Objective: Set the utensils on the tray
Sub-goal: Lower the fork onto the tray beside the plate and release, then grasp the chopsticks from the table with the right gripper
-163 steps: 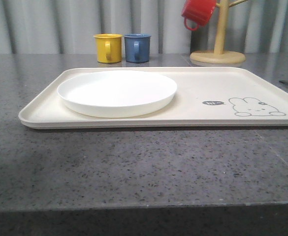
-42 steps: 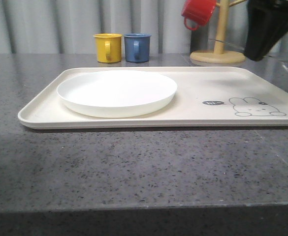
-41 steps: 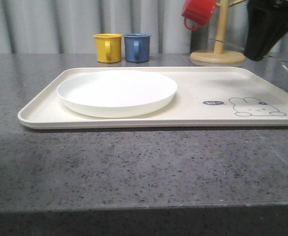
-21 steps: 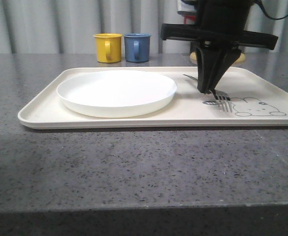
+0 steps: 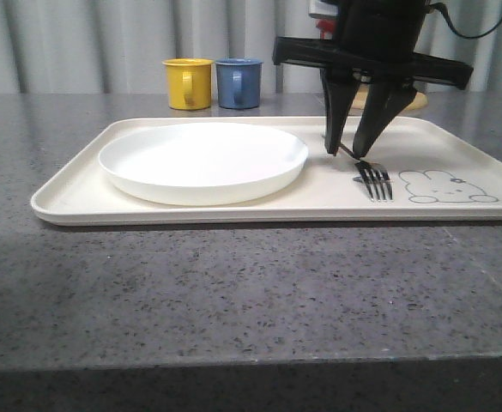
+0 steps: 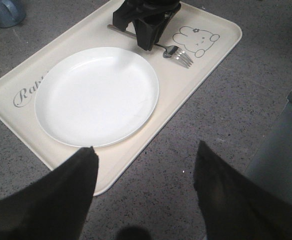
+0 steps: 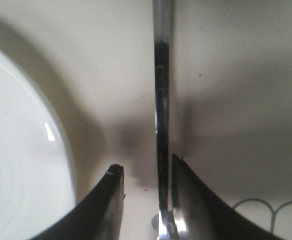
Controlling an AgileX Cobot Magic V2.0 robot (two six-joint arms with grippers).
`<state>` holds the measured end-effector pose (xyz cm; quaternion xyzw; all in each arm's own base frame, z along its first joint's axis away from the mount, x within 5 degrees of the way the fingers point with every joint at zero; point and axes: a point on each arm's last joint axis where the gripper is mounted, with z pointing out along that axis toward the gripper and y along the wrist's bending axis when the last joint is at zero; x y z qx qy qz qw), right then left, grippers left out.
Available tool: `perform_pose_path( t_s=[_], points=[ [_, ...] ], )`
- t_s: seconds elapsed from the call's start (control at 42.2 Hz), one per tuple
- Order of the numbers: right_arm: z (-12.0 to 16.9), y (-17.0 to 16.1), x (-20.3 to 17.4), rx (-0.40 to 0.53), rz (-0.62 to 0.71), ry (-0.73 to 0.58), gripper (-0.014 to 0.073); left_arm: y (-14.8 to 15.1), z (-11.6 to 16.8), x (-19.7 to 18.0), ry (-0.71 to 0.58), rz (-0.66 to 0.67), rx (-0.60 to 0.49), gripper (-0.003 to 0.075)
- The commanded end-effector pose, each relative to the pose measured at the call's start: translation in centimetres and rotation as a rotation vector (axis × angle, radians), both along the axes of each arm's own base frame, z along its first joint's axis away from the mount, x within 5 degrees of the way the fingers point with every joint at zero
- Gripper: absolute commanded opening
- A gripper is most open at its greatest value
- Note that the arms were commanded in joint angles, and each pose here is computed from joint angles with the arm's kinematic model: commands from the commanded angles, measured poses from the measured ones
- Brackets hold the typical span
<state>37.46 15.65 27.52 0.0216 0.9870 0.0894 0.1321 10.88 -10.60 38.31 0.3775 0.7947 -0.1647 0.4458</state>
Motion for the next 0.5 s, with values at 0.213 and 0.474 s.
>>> perform_pose_path(
  t_s=[0.213,0.474],
  points=[
    [4.5,-1.2,-0.9,-0.039,0.023,-0.150,0.0294,-0.2,1.5,0.1,-0.067,0.002,-0.082,0.0421],
    [9.1,-5.5,-4.7,-0.226,0.177,-0.242,0.0290,-0.2,1.5,0.1,-0.067,0.002,-0.082,0.0421]
  ],
)
